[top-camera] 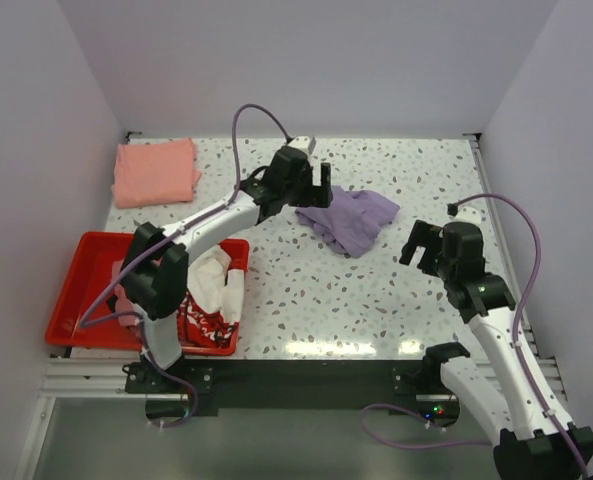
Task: Fold and stack the t-shirts
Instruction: Move the tshirt to the center of the board, then flatten the tshirt out
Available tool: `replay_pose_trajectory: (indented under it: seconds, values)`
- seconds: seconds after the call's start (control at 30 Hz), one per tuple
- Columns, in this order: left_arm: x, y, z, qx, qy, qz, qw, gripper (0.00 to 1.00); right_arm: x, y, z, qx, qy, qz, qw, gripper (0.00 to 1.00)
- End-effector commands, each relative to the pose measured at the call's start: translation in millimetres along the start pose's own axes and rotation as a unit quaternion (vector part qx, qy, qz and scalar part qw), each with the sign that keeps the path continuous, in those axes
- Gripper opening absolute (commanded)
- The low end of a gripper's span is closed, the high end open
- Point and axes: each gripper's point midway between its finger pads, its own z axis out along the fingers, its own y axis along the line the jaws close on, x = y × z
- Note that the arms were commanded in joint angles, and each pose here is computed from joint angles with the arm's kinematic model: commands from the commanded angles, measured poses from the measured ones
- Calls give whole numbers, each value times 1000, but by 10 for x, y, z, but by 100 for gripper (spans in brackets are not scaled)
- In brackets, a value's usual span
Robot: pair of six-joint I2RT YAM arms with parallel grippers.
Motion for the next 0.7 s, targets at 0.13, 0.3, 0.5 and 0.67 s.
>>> replay_pose_trajectory:
  seconds: [0.13, 0.3, 0.5, 0.67]
  values:
    - [94, 551, -656, -117, -37, -19, 992, 100, -134, -8, 15, 17, -11, 12, 1000, 99]
    - [426, 824, -520, -147, 0, -65, 987, 100, -104, 110, 102, -2, 12, 22, 1000, 99]
    - [443, 1023, -133, -71, 36, -156, 985, 87, -48, 175, 146, -14, 33, 20, 999, 99]
    - [315, 951, 119, -34, 28, -161, 986, 82, -25, 95, 147, 2, 30, 12, 999, 99]
